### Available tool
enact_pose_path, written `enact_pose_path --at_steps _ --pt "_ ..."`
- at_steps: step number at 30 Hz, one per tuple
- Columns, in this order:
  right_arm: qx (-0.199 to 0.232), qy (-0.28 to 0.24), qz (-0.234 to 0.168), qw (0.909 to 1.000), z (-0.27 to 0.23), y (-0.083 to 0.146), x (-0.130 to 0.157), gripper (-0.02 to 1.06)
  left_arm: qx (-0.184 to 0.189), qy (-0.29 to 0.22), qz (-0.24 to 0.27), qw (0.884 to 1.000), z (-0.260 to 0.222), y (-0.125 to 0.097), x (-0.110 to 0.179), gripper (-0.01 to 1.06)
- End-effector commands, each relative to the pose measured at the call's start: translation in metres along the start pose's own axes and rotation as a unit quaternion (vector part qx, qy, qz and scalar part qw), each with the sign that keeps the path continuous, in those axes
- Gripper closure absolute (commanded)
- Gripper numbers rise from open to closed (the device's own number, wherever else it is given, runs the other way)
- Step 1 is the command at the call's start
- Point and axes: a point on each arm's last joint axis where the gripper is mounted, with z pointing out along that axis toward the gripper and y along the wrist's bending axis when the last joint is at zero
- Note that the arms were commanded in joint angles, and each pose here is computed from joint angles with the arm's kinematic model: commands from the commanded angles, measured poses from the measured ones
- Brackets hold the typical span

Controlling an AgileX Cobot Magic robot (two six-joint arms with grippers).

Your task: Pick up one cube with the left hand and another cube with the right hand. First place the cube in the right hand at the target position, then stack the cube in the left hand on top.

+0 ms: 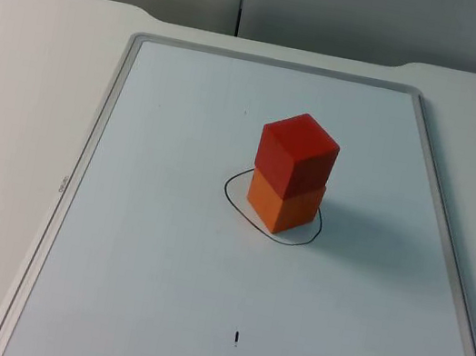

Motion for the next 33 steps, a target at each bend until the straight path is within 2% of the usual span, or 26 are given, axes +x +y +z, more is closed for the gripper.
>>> enact_pose_path --at_steps 1,33 --pt "0.002 0.002 -0.001 1.0 0.0013 -0.0002 0.0016 0.07 0.005 -0.004 -0.001 1.0 0.0 -0.0005 0.0002 0.0" --pt "0.0 0.015 0.013 0.9998 0.0075 0.0005 0.0067 0.07 0.005 -0.004 -0.001 1.0 0.0 -0.0006 0.0002 0.0"
